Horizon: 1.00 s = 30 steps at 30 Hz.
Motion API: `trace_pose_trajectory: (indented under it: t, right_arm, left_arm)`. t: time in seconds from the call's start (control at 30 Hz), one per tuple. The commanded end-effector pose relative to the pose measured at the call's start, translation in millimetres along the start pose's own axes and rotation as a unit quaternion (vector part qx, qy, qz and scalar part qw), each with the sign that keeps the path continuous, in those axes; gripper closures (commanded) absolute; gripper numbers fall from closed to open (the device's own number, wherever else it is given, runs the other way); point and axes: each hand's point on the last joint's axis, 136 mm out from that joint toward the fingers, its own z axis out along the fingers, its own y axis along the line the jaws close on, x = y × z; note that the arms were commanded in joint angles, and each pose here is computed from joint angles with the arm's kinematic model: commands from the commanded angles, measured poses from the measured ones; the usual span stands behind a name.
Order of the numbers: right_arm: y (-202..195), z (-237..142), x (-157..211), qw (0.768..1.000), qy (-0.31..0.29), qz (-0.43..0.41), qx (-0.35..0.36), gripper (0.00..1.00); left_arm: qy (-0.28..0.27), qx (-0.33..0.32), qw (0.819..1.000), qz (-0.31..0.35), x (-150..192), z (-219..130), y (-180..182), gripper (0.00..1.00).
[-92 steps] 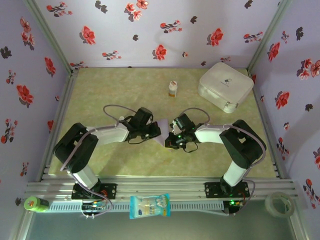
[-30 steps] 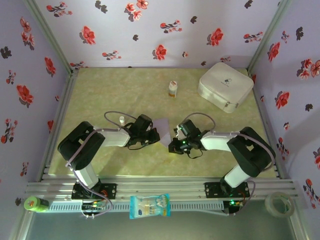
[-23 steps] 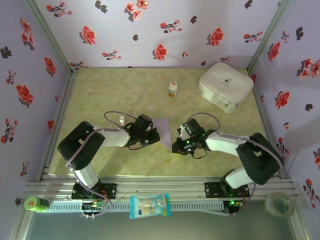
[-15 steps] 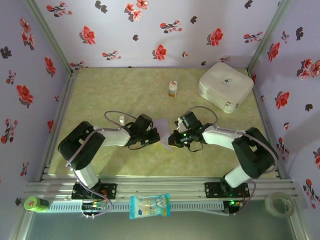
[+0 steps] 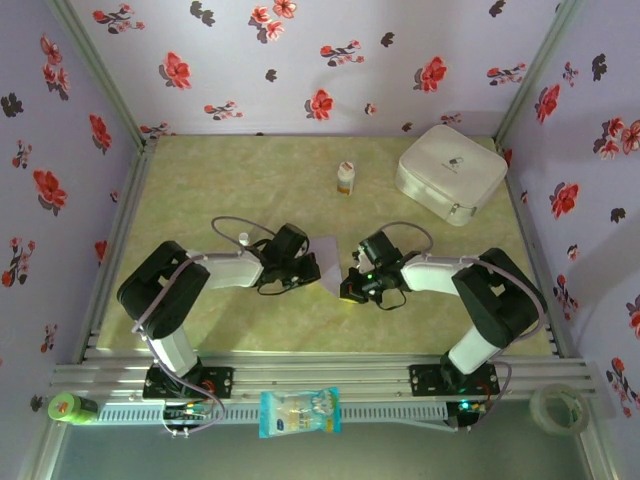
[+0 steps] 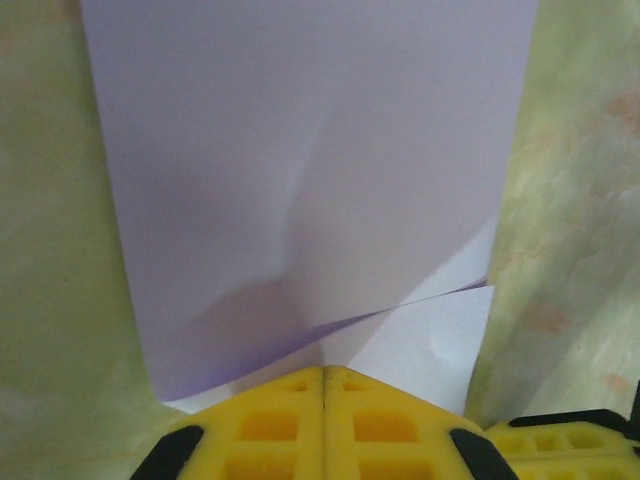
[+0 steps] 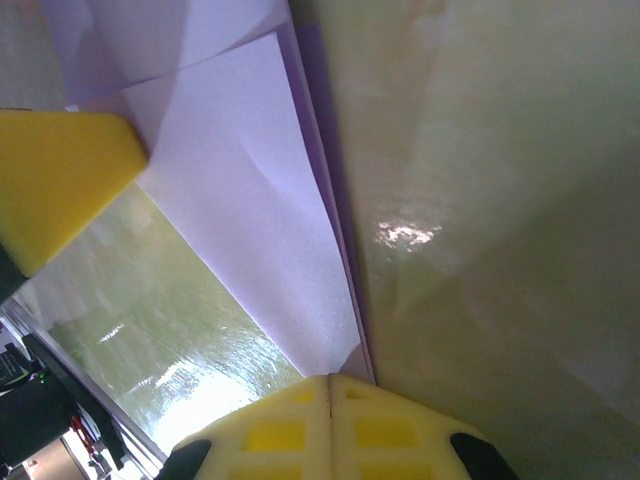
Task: Fold a paper plane with a square sheet of paper (pick it up from the middle)
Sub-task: Third fold the triangle at the center of the table.
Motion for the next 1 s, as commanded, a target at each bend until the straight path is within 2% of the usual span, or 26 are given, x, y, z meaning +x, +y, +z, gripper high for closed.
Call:
trace_pose_trajectory:
  t: [0.0, 0.13, 0.27, 0.5, 0.6, 0.67, 0.97]
  right_arm:
    - [-35, 1, 13, 0.997, 0.01, 0.029, 0.066, 1.0]
    - [-35, 1, 11, 0.997, 0.008, 0.031, 0.069, 1.0]
    - [-34, 2, 9, 0.997, 0.006, 0.031, 0.069, 1.0]
    - [-40, -1, 10, 0.996, 0.002, 0.032, 0.082, 1.0]
    - [-43, 0, 11, 0.996, 0.003, 0.033, 0.087, 1.0]
    - [-49, 0, 11, 0.994, 0.002, 0.036, 0.1, 1.0]
    - [-65, 2, 16, 0.991, 0.009, 0.033, 0.131, 1.0]
  left_arm:
    - [-0.012, -0.002, 1.0, 0.017, -13, -13, -14, 0.93]
    - [-0.021, 0.006, 0.999, 0.028, -8, -20, -27, 0.93]
    - [-0.004, 0.011, 1.0, 0.016, 11, -6, -28, 1.0]
    - [0.016, 0.046, 0.999, 0.002, 35, 19, -34, 1.0]
    - [0.016, 0.034, 0.999, -0.004, 38, 26, -21, 1.0]
    - [0.01, -0.005, 1.0, -0.014, 34, 29, 0, 1.0]
    - [-0.024, 0.011, 0.999, -0.026, 8, 19, 25, 0.96]
